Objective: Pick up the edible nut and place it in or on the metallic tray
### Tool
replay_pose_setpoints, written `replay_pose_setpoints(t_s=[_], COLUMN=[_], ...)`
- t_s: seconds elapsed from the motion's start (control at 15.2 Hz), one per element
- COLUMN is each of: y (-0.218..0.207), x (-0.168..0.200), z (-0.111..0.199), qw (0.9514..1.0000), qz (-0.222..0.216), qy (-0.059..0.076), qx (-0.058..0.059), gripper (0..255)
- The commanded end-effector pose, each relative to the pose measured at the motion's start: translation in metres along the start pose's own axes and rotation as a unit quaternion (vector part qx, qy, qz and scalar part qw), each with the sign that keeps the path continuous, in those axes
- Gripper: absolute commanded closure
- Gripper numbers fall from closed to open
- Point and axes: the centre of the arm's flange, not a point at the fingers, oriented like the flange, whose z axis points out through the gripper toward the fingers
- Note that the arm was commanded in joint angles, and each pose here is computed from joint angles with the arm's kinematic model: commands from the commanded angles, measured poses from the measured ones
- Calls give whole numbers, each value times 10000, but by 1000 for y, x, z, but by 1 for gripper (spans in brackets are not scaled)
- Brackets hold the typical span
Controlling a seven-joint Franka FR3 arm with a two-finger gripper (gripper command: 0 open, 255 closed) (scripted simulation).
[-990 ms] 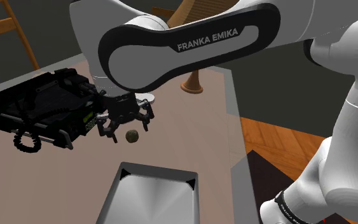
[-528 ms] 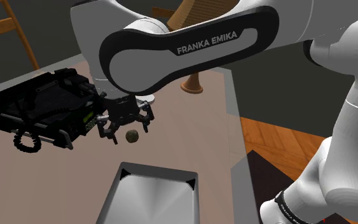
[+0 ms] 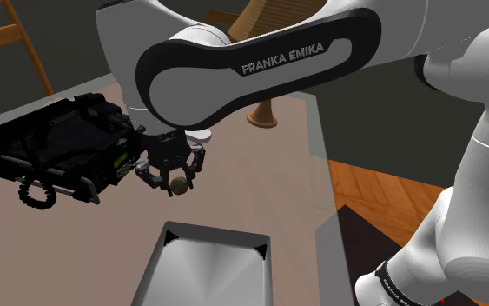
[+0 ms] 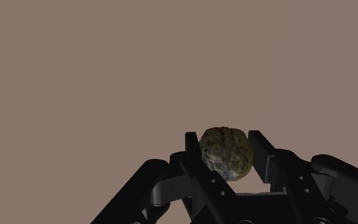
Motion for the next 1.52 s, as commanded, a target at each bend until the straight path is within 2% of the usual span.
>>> replay_pose_setpoints(t_s=[0.0, 1.45], y=[0, 18], x=[0, -5], z=[0, -109], qw=[10000, 10000], qz=[0, 0], qy=[0, 0], qx=[0, 0], gripper=[255, 255])
